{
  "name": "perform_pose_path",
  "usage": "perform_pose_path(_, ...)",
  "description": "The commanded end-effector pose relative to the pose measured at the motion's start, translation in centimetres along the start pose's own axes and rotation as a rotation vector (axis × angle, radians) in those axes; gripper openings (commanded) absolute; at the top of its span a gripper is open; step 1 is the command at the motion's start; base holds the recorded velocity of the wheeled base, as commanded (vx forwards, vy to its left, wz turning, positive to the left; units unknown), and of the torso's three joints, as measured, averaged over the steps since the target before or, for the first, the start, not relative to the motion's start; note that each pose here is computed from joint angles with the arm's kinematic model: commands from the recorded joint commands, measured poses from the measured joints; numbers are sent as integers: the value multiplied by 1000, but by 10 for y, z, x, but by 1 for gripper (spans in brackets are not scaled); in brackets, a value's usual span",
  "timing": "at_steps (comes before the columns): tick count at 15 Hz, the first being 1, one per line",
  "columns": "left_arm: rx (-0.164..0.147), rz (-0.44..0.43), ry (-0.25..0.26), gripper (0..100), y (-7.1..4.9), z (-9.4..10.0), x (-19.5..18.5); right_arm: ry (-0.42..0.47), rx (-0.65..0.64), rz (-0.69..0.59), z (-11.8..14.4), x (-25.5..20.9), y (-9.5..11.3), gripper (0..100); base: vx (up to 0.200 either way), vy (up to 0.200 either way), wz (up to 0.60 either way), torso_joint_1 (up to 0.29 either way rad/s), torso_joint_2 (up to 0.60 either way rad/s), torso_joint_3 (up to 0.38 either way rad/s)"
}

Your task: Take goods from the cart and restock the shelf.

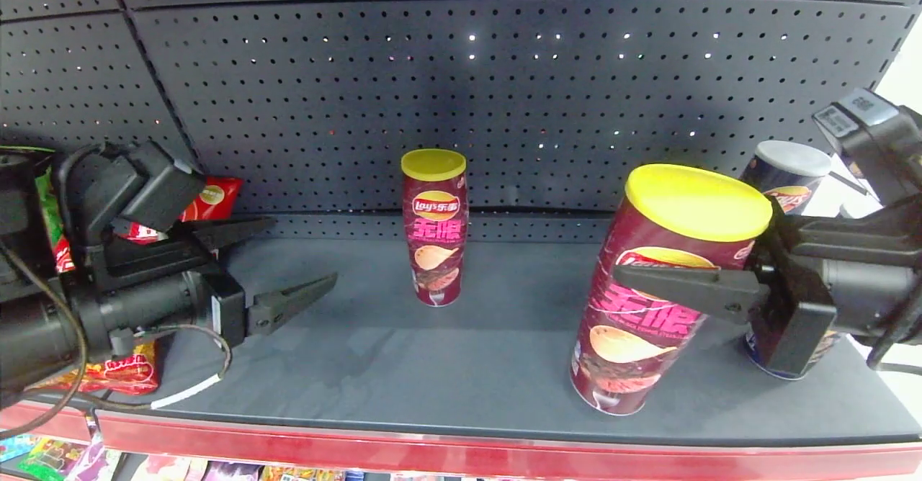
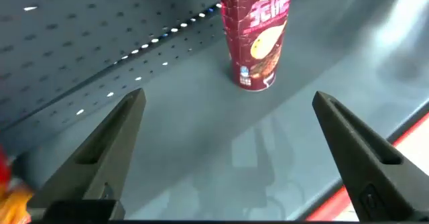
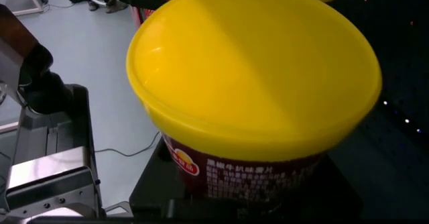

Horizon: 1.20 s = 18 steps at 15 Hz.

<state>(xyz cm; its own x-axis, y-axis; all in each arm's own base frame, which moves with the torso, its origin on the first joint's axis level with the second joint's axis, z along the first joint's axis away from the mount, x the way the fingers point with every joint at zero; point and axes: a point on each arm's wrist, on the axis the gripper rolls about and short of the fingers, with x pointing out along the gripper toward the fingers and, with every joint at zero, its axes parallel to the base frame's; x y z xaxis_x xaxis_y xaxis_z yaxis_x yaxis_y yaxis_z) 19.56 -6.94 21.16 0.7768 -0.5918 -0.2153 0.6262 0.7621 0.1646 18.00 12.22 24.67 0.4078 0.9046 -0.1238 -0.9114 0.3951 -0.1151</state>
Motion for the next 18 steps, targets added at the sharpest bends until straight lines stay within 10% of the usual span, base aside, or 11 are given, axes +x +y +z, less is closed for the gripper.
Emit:
perform_pose_path(1,-3,-64,33,100,6,-6,20,2,1,0,1,4,-3,0,0,0,0,0,0,0)
perform_pose_path(4,-33,-151,38,100,19,-17,24,7,5,-2,-1,4,-3,0,0,0,0,0,0,0)
perform_pose_path(8,7,-191,8,100,62,-30,32,12,12,-3,-3,5,-4,0,0,0,0,0,0,0)
perform_pose_path(14,16,-254,-11,100,84,-34,87,32,27,-2,-8,12,-9,0,0,0,0,0,0,0)
perform_pose_path(18,-1,-318,14,100,77,-45,117,33,30,-22,-11,13,-15,0,0,0,0,0,0,0)
